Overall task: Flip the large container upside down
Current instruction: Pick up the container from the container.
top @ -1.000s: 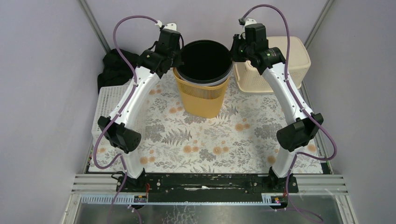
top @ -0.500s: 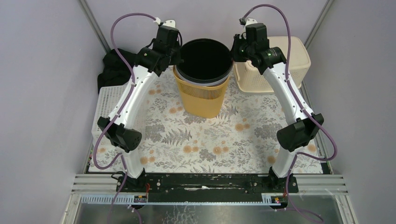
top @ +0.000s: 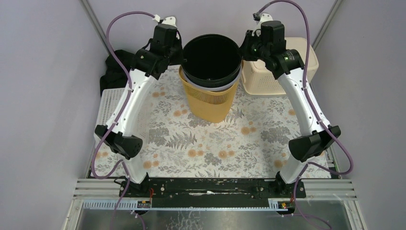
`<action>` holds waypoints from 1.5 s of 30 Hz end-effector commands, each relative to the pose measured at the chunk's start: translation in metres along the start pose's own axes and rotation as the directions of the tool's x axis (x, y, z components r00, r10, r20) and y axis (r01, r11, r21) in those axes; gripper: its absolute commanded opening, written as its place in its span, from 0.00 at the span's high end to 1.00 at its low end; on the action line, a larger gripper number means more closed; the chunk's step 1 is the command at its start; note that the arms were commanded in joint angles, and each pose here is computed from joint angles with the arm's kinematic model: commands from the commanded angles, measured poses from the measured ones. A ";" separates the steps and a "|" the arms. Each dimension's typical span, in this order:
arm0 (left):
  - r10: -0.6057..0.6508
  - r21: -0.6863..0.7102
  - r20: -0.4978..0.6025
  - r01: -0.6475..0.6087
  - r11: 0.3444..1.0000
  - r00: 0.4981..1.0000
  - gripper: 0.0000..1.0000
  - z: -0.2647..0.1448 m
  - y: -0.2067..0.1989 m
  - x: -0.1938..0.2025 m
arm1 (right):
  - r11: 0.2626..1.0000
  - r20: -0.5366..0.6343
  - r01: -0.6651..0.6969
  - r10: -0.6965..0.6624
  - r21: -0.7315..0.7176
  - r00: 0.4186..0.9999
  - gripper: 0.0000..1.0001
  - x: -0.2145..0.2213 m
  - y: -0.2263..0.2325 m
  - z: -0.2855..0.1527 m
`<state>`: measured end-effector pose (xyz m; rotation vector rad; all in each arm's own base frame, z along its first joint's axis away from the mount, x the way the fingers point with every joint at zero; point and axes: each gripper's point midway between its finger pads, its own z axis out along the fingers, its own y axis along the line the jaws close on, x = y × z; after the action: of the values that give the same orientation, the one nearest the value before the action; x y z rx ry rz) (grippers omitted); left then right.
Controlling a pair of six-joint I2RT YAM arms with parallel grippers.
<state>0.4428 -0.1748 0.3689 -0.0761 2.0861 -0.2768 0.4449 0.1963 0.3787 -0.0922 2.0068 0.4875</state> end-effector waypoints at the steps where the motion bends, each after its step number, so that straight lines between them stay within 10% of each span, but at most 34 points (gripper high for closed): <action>1: -0.029 0.135 0.074 0.018 0.991 0.997 0.80 -0.025 -0.025 -0.025 | 0.987 0.157 0.017 0.008 -0.159 0.988 1.00 -0.048 0.042 -0.037; 7: -0.029 0.120 0.044 0.023 0.992 0.999 0.51 -0.023 -0.017 -0.018 | 0.987 0.183 0.022 0.007 -0.160 0.983 1.00 -0.055 0.044 -0.051; 20: -0.038 0.063 0.041 0.035 0.997 0.998 0.33 -0.023 0.004 -0.019 | 0.988 0.174 0.019 0.009 -0.156 0.985 1.00 -0.052 0.042 -0.048; 45: 0.021 0.089 -0.090 -0.013 0.996 0.996 0.43 0.000 -0.005 0.015 | 0.981 0.214 0.010 0.032 -0.195 0.976 1.00 -0.067 0.052 -0.057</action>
<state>0.4360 -0.1740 0.3560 -0.0400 2.1595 -0.3444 0.4373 0.1994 0.3928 -0.0967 1.9757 0.5316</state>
